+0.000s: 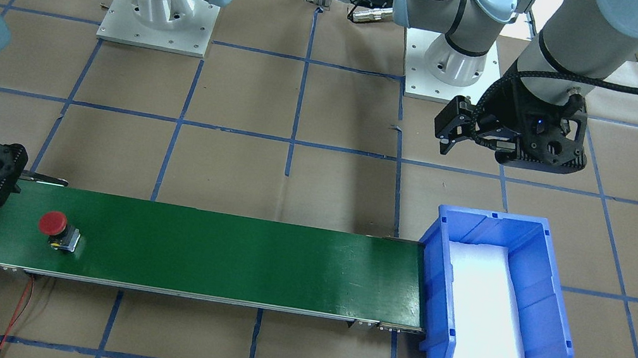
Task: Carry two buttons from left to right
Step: 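Move the right gripper over the belt end above the approaching red button, then lower the right gripper and grasp the red button on the belt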
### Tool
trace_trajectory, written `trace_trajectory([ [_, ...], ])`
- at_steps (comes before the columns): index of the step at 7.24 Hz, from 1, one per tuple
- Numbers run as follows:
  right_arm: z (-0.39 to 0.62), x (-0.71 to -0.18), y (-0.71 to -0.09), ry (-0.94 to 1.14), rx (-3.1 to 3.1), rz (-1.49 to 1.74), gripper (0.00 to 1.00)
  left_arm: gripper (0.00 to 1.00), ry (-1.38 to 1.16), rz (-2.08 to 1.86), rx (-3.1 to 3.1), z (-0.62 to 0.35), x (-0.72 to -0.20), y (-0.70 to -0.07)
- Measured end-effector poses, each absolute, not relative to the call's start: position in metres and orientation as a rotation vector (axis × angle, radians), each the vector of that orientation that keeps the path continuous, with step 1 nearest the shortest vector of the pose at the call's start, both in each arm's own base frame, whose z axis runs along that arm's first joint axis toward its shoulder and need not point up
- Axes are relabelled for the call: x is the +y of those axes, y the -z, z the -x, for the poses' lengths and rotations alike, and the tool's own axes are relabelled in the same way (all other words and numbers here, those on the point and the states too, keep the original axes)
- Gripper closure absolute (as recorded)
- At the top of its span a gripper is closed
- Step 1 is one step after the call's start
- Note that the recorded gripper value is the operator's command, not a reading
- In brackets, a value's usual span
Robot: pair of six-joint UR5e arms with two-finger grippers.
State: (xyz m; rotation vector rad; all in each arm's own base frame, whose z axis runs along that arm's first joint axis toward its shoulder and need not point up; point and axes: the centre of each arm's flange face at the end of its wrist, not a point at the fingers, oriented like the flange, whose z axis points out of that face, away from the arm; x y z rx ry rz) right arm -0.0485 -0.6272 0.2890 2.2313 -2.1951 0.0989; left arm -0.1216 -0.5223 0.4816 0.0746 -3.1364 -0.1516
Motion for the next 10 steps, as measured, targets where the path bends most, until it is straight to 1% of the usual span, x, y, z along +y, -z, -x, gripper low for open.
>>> trace_trajectory([
  [3, 0.027, -0.63, -0.286, -0.074, -2.14, -2.267, 0.0, 0.0, 0.154, -0.065, -3.139, 0.122, -0.522, -0.481],
  [7, 0.035, -0.634, -0.268, -0.029, -2.125, -2.257, 0.0, 0.0, 0.151, -0.063, -3.139, 0.122, -0.522, -0.481],
  [10, 0.037, -0.632, -0.269, -0.032, -2.147, -2.245, 0.0, 0.0, 0.153, -0.064, -3.139, 0.122, -0.522, -0.481],
])
